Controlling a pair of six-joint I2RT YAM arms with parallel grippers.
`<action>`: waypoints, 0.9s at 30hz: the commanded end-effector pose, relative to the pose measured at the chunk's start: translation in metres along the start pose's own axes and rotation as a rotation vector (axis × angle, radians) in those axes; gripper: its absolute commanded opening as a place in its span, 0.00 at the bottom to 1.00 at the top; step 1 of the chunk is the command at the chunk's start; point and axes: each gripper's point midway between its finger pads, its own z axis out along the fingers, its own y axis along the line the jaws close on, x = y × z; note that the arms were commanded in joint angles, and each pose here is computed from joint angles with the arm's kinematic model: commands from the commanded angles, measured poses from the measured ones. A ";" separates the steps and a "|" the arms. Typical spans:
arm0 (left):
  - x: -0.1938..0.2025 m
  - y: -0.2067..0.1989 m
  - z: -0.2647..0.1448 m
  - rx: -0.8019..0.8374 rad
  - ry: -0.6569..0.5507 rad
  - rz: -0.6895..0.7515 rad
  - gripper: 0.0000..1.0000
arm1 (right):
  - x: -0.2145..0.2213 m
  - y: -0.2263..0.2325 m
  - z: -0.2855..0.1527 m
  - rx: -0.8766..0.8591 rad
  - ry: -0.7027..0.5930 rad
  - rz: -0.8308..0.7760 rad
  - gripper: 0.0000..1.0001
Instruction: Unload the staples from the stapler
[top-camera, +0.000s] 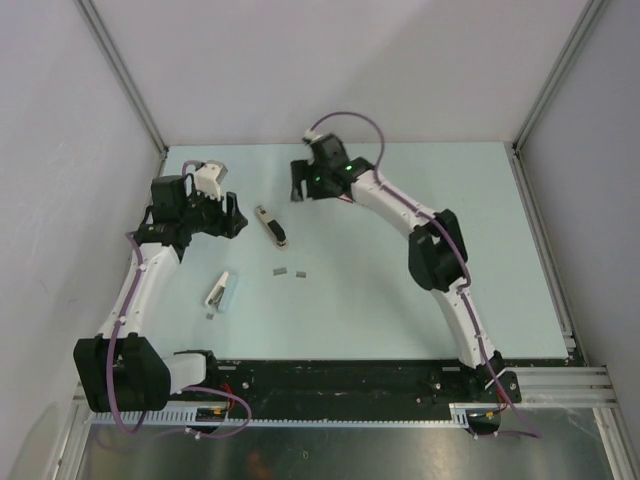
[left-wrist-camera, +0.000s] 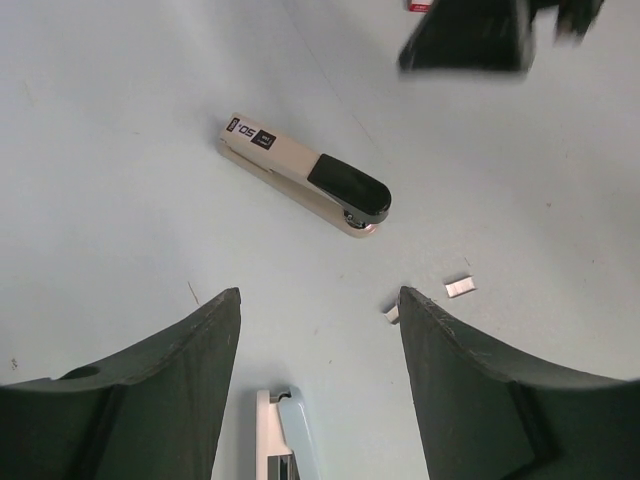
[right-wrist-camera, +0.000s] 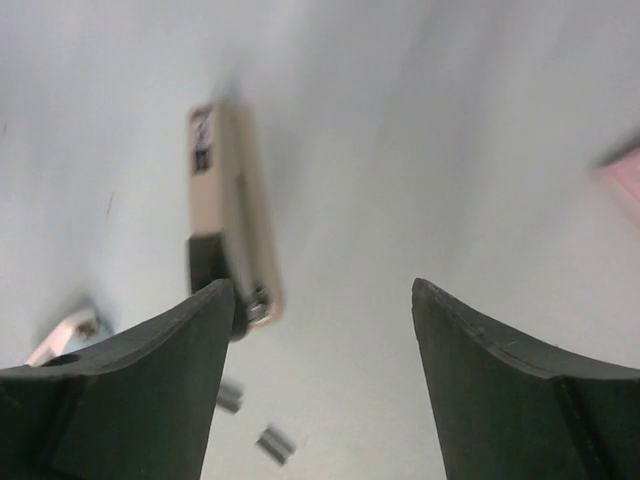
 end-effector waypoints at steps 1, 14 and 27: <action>-0.002 0.000 -0.002 0.006 -0.012 -0.007 0.69 | -0.080 -0.089 -0.041 0.188 -0.223 0.062 0.79; 0.005 0.004 0.009 0.016 0.023 -0.011 0.68 | -0.088 -0.239 -0.025 0.583 -0.367 0.151 0.76; 0.009 0.007 0.015 0.022 0.042 -0.008 0.68 | -0.061 -0.235 0.027 0.587 -0.254 0.087 0.75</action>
